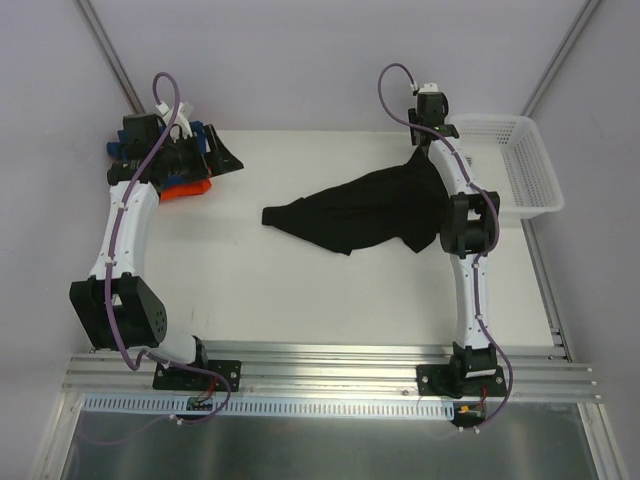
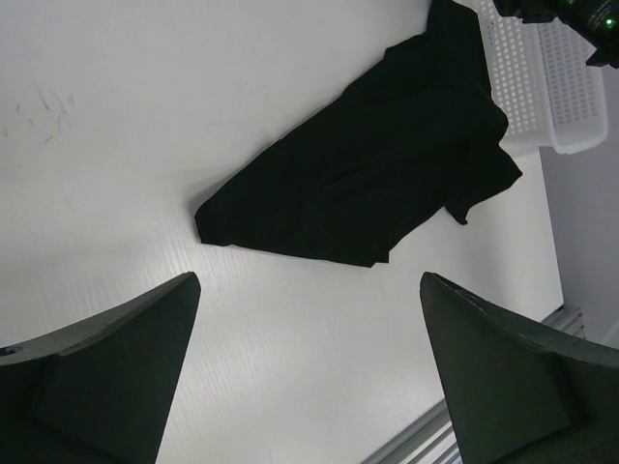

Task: Fold and stack the t-shirts
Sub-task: Move the tshirt to the center of the board

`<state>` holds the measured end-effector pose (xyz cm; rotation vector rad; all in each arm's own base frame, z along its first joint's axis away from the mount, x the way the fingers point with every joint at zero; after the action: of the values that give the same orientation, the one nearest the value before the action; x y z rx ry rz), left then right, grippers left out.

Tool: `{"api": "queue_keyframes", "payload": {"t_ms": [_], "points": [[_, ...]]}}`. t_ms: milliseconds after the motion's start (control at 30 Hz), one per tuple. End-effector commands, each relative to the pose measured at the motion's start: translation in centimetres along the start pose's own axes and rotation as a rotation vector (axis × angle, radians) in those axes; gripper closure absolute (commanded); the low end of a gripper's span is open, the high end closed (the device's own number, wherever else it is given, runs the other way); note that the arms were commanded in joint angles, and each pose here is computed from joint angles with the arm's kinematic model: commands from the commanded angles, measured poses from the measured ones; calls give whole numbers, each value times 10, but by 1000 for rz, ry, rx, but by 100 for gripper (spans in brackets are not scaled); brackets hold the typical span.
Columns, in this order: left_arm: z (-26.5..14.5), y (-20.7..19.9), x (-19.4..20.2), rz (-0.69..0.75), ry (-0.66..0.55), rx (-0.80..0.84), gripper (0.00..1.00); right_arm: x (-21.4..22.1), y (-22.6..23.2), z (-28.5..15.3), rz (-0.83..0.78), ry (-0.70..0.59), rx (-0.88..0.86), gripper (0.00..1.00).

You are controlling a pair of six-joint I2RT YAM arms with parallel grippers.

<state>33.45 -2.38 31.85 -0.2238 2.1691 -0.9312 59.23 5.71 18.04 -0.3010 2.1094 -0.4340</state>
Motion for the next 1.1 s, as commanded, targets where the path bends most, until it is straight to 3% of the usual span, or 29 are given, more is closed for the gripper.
{"api": "queue_keyframes", "payload": {"t_ms": [0,467,667,1067], "points": [[-3,-12,-4,23,-4,41,1,2,-9,-3,-99,42,45,52],[-8,-19,-2,-13,-6,69,1,37,-3,-15,-139,231,-28,53],[-10,-20,0,-20,-8,74,1,63,4,-29,-64,354,-144,53],[-12,-19,7,-10,-3,80,1,68,-25,-11,28,335,-94,52]]}}
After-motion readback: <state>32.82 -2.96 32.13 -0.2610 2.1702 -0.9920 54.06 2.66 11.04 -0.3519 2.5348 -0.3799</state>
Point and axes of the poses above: each gripper's point midway between its finger pads, its own z axis out along the fingers, its own y axis along the line the jaws close on, x = y × z, the point moved 9 cm from there along -z, back along the fingers, and after that the axes turned 10 degrees about -z, right-handed, at the moved point
